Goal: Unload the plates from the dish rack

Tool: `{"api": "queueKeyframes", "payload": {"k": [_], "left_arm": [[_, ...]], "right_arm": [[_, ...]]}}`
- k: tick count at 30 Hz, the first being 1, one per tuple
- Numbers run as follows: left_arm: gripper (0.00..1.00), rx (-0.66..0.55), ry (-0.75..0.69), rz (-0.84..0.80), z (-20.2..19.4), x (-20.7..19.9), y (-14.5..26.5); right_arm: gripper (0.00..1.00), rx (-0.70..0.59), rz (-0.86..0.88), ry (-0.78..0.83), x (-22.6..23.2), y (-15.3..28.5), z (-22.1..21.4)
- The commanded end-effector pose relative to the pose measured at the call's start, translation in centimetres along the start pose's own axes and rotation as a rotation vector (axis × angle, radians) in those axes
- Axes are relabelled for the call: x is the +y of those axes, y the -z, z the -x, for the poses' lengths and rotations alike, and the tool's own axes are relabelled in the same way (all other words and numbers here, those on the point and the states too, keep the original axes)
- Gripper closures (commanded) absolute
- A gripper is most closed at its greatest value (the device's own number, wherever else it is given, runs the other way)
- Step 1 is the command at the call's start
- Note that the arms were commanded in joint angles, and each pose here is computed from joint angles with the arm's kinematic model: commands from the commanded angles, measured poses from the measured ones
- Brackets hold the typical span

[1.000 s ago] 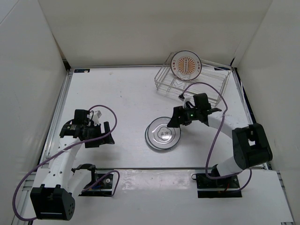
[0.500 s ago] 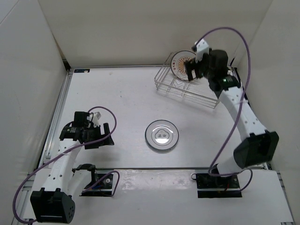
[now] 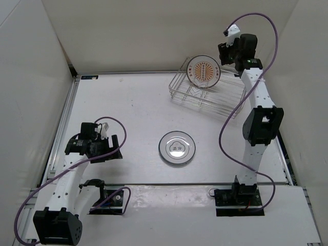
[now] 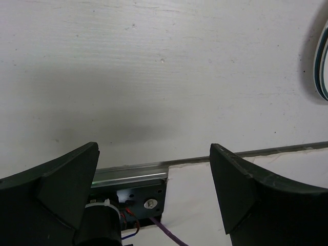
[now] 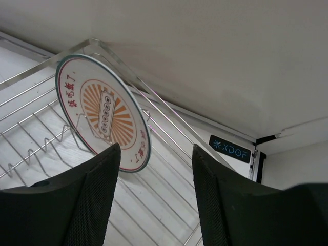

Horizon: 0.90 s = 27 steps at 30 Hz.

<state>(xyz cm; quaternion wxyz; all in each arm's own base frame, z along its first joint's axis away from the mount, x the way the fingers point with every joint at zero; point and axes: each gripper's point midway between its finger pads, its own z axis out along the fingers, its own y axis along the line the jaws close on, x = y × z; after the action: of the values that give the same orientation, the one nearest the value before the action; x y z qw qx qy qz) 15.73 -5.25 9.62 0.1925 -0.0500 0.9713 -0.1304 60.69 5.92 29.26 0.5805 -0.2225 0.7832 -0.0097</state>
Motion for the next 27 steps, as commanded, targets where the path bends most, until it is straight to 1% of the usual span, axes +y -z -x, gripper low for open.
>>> {"api": "queueKeyframes", "payload": {"k": [1,2,3,4,7,8,9,11,12,13,14,15,16,17,19,20,23,27], "left_arm": [[0.0,-0.026,0.035,0.037,0.6,0.6,-0.5],[0.0,-0.018,0.044,0.026,0.7,0.5,-1.0],[0.0,-0.023,0.045,0.014,1.0,0.3,-1.3],[0.0,-0.021,0.047,0.004,1.2,0.1,-1.4],[0.0,-0.02,0.043,-0.009,2.3,-0.3,-1.8],[0.0,0.002,0.047,-0.005,2.5,-0.2,-2.1],[0.0,-0.015,0.04,-0.008,3.4,-0.4,-1.8],[0.0,0.011,0.038,-0.007,3.8,-0.4,-2.2],[0.0,0.003,0.031,-0.015,4.4,-0.7,-2.0],[0.0,0.022,0.031,-0.009,4.7,-0.6,-2.3],[0.0,0.001,0.018,-0.024,5.5,-1.0,-1.9],[0.0,0.027,0.02,-0.027,5.5,-1.1,-2.3],[0.0,0.029,0.015,-0.028,5.8,-1.1,-2.3],[0.0,0.011,0.012,-0.036,6.7,-1.5,-1.8],[0.0,0.006,0.008,-0.042,7.6,-1.7,-1.8],[0.0,0.007,0.009,-0.045,7.8,-1.8,-1.8],[0.0,0.031,0.017,-0.072,8.0,-2.3,-1.9],[0.0,0.046,0.025,-0.09,8.1,-2.7,-1.9]], "right_arm": [[0.39,-0.127,0.074,-0.005,-0.8,-0.2,3.3],[0.39,-0.118,0.125,-0.039,0.1,-1.7,2.0],[0.39,-0.146,0.132,-0.035,-0.1,-1.6,3.0],[0.37,-0.15,0.137,-0.042,-0.3,-1.8,2.8],[0.37,-0.179,0.187,-0.071,0.5,-3.3,2.2],[0.37,-0.196,0.229,-0.085,1.1,-3.8,2.1],[0.37,-0.207,0.246,-0.087,1.4,-4.1,1.9],[0.36,-0.23,0.289,-0.092,2.2,-4.8,1.7],[0.36,-0.253,0.287,-0.111,2.1,-5.2,2.1],[0.36,-0.243,0.299,-0.124,2.6,-6.0,1.1],[0.36,-0.254,0.304,-0.123,2.8,-6.3,1.2],[0.36,-0.269,0.297,-0.133,2.5,-6.5,1.5],[0.36,-0.28,0.293,-0.141,2.5,-7.4,1.0],[0.36,-0.307,0.294,-0.14,2.5,-7.5,1.7],[0.37,-0.299,0.291,-0.134,2.6,-8.7,0.6],[0.37,-0.319,0.285,-0.128,2.3,-8.6,1.5],[0.37,-0.291,0.281,-0.138,2.1,-9.5,-0.2],[0.42,-0.27,0.297,-0.139,2.6,-9.8,-1.5]]}}
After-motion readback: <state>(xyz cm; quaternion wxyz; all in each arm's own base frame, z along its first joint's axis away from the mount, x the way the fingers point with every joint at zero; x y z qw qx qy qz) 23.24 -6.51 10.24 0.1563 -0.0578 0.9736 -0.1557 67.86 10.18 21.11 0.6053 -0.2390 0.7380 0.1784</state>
